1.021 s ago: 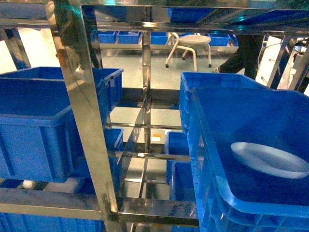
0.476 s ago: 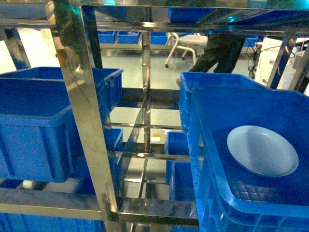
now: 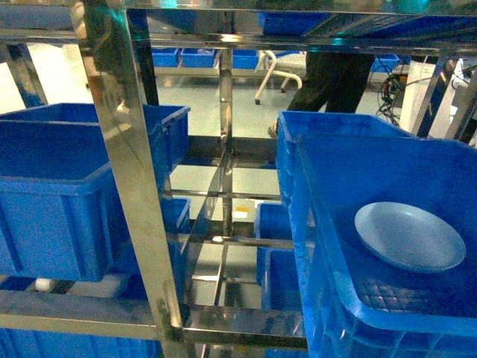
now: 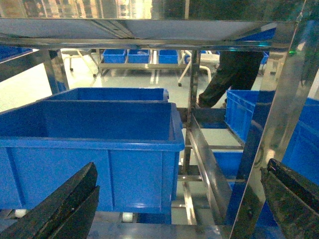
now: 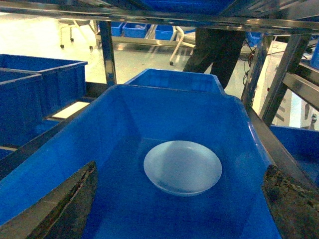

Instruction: Place blue tray on left shelf second layer neatly

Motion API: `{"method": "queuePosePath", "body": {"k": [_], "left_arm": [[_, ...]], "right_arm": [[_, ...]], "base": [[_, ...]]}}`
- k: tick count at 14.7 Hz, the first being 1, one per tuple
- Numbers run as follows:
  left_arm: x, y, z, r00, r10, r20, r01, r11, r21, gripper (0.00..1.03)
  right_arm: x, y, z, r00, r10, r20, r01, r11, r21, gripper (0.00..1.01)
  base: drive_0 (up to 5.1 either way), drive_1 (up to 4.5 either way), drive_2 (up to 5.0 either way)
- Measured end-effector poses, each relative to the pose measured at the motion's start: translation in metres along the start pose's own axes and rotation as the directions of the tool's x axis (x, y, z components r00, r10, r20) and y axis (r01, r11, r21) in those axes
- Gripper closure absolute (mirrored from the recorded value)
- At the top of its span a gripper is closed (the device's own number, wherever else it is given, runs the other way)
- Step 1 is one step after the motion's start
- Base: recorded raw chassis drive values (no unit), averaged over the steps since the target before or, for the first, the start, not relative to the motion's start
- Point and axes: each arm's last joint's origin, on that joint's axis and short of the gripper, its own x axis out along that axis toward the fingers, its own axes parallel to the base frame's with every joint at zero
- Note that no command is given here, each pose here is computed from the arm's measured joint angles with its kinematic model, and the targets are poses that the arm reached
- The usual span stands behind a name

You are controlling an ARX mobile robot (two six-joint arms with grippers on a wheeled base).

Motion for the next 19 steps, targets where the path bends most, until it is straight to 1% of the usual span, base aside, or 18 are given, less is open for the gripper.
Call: {"method": "queuePosePath", "body": {"k": [2,4,6,7,9,10,11,13,14,15,17,19], "left_arm": [[0.000,0.000,0.000,1.000,0.000,0.000,0.000,1.0000,0.000,0.05],[0.000,0.000,0.000,1.000,0.000,0.000,0.000,1.0000,0.000,0.05],[0.000,0.000,0.000,1.000,0.000,0.000,0.000,1.0000,0.000,0.05],[0.000,0.000,0.000,1.000,0.000,0.000,0.000,1.0000,0.000,0.05],[0.000,0.000,0.000,1.000,0.000,0.000,0.000,1.0000,0.000,0.05],[0.000,0.000,0.000,1.000,0.000,0.000,0.000,1.0000,0.000,0.05],[0.000,0.000,0.000,1.000,0.000,0.000,0.000,1.0000,0.000,0.05],[0.000,0.000,0.000,1.000,0.000,0.000,0.000,1.0000,0.000,0.05],[0.000,0.000,0.000,1.000,0.000,0.000,0.000,1.0000,0.000,0.05],[0.000,0.000,0.000,1.000,0.000,0.000,0.000,1.0000,0.000,0.05],[0.000,0.000,0.000,1.000,0.000,0.000,0.000,1.0000,0.000,0.05],[0.000,0.000,0.000,1.000,0.000,0.000,0.000,1.0000,0.000,0.05]], "right_arm": [[-0.011,0.002,0.000,1.000,-0.010,-0.002,0.010,0.9998,0.016,0.03],[-0.024,0.000,-0.008,0.998,-0.032,-0.054,0.035,0.9984,0.045,0.03],[-0.039,-0.001,-0.012,0.997,-0.033,-0.071,0.038,0.9973,0.063,0.03],[-0.043,-0.002,-0.012,0.997,-0.031,-0.072,0.035,0.9975,0.061,0.03],[-0.044,-0.003,-0.012,0.997,-0.025,-0.068,0.028,0.9988,0.040,0.03],[-0.041,-0.003,-0.010,0.998,-0.039,-0.043,0.040,0.9992,0.006,0.03],[-0.041,-0.003,-0.011,0.998,-0.042,-0.048,0.042,0.9991,-0.005,0.03],[-0.041,-0.003,-0.010,0.998,-0.047,-0.045,0.046,0.9988,-0.014,0.03],[-0.038,-0.003,-0.005,0.996,-0.082,0.027,0.082,0.9962,-0.029,0.09],[-0.039,0.001,0.003,0.988,-0.105,0.112,0.109,0.9938,-0.024,0.22],[-0.046,0.013,0.009,0.984,-0.108,0.143,0.110,0.9940,-0.001,0.48],[-0.051,0.020,0.009,0.986,-0.110,0.125,0.110,0.9939,0.012,0.73]], "base": [[0.0,0.00,0.0],[0.0,0.00,0.0],[0.0,0.00,0.0],[0.0,0.00,0.0],[0.0,0.00,0.0],[0.0,0.00,0.0],[0.0,0.00,0.0],[0.0,0.00,0.0],[0.0,0.00,0.0],[0.0,0.00,0.0],[0.0,0.00,0.0],[0.0,0.00,0.0]]}}
